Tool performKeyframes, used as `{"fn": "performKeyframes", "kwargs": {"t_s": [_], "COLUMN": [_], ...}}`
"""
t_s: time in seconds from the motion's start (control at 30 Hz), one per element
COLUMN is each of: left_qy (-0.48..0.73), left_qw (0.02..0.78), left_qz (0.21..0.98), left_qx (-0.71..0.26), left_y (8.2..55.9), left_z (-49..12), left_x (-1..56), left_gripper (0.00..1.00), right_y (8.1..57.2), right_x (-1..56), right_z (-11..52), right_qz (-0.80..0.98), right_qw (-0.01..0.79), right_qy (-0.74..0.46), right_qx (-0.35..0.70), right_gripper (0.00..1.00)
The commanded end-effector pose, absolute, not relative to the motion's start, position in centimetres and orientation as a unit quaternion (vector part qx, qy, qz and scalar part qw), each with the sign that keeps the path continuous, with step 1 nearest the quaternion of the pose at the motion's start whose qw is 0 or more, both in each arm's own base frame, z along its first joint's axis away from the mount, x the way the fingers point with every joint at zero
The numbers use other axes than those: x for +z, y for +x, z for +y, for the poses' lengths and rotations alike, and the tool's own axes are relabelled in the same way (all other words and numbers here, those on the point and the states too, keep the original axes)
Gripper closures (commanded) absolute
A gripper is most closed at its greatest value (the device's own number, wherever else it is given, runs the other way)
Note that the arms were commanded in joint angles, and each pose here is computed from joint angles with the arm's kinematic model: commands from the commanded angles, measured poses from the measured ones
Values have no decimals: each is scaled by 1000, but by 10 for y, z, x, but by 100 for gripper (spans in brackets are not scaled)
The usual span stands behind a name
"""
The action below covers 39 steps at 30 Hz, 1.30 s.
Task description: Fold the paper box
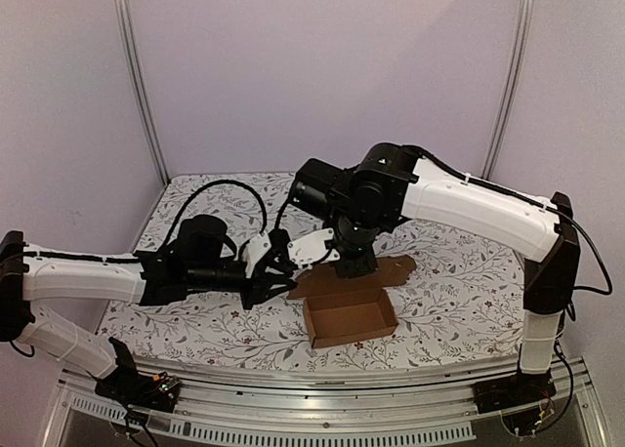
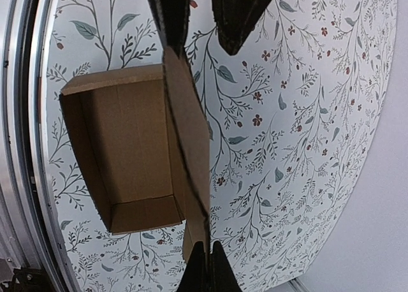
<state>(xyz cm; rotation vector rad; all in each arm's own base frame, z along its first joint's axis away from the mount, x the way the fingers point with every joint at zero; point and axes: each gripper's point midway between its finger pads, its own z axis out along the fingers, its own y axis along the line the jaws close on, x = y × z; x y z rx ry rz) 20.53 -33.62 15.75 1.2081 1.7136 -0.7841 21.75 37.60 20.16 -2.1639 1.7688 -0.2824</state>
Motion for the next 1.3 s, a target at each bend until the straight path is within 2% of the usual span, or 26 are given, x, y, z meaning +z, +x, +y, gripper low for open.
{"fn": "performKeyframes", "kwargs": {"t_s": [0.0, 1.13, 1.27], "left_qy": [497, 502, 502], "left_qw": [423, 414, 413], "left_qz": [693, 690, 688], "left_qx": [-305, -318, -323], "left_y": [202, 194, 193], "left_z": [-339, -345, -347], "left_x": [152, 156, 157], "left_gripper": [75, 85, 89], "right_y": [202, 204, 204], "right_x": [197, 195, 195], "right_z": [336, 340, 340], "right_qz": [625, 631, 632], "right_qw": [77, 80, 79], "right_qy": [-767, -762, -762], "right_qx": [-122, -119, -118], "right_gripper": [100, 100, 100]}}
